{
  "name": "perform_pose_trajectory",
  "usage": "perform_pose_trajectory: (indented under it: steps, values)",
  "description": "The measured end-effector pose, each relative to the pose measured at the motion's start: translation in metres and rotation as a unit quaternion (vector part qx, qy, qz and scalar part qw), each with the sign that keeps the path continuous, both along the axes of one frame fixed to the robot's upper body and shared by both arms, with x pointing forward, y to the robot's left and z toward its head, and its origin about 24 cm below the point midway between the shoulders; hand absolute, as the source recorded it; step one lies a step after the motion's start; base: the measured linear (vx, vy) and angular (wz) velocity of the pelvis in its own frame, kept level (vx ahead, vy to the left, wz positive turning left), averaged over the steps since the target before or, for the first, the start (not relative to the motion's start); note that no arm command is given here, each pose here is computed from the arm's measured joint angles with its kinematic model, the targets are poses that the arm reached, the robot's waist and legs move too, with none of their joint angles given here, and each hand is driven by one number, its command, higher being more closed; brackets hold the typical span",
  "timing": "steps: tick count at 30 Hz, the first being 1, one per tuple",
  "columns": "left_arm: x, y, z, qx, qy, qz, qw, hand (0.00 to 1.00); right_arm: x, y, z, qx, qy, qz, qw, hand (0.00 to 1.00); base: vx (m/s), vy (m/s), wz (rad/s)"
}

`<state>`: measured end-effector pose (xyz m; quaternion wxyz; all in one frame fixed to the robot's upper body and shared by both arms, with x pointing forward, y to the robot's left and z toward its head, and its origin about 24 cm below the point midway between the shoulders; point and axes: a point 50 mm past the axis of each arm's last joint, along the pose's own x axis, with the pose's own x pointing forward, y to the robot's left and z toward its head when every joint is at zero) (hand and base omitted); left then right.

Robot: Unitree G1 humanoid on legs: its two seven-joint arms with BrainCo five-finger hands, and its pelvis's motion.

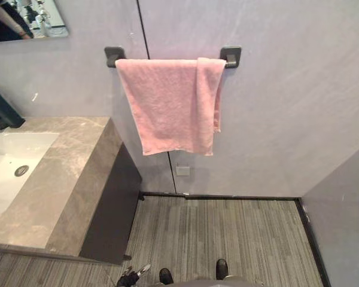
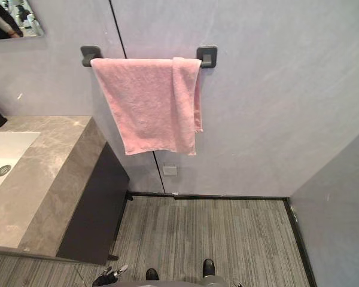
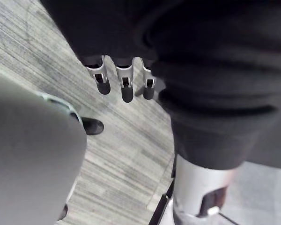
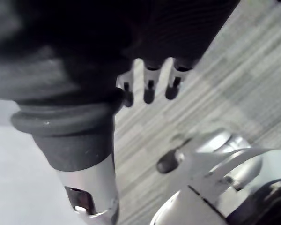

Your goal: Organize washtable

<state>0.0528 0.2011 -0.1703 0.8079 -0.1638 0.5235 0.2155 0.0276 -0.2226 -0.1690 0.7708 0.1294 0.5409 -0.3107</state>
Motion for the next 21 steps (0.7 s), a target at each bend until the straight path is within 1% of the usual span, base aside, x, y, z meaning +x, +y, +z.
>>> perform_pose_trajectory:
  steps: [3, 6, 8, 9, 10, 12, 13, 15, 17, 21]
  values:
    - [-0.001, 0.002, 0.000, 0.003, 0.004, -0.005, 1.000, 0.00, 0.000, 0.000, 0.000, -0.001, 0.015, 0.042, 0.999, 0.00, 0.01, 0.007, 0.23]
    - [0.003, 0.002, 0.001, 0.008, 0.001, -0.026, 1.000, 0.00, 0.008, -0.001, 0.000, -0.003, 0.014, 0.088, 0.996, 0.00, 0.00, 0.008, 0.46]
    - [0.011, 0.004, 0.003, 0.018, -0.007, -0.063, 0.998, 0.00, 0.016, 0.001, 0.000, -0.003, 0.009, 0.100, 0.995, 0.00, 0.02, -0.011, 0.96]
    - [0.018, 0.010, 0.006, 0.031, -0.015, -0.085, 0.996, 0.00, 0.016, 0.006, -0.001, 0.003, 0.012, 0.111, 0.994, 0.00, 0.06, -0.077, 1.29]
    - [0.021, 0.015, 0.008, 0.039, -0.021, -0.089, 0.995, 0.00, 0.016, 0.010, -0.002, 0.008, 0.014, 0.119, 0.993, 0.00, 0.04, -0.066, 1.25]
    - [0.019, 0.018, 0.009, 0.045, -0.019, -0.089, 0.995, 0.00, 0.021, 0.012, -0.001, 0.009, 0.010, 0.131, 0.991, 0.00, 0.07, -0.132, 1.06]
    - [0.020, 0.020, 0.009, 0.047, -0.019, -0.084, 0.995, 0.00, 0.033, 0.014, 0.000, 0.004, 0.000, 0.161, 0.987, 0.00, 0.08, -0.170, 1.28]
    - [0.023, 0.019, 0.010, 0.047, -0.027, -0.072, 0.996, 0.00, 0.041, 0.014, 0.002, -0.005, -0.008, 0.191, 0.982, 0.00, 0.03, -0.100, 0.93]
    - [0.026, 0.016, 0.011, 0.036, -0.040, -0.052, 0.997, 0.00, 0.055, 0.006, 0.006, -0.029, -0.020, 0.235, 0.971, 0.00, -0.03, -0.118, 0.59]
    - [0.019, 0.016, 0.009, 0.030, -0.034, -0.022, 0.999, 0.00, 0.065, 0.003, 0.010, -0.046, -0.037, 0.260, 0.964, 0.00, -0.04, -0.132, 0.69]
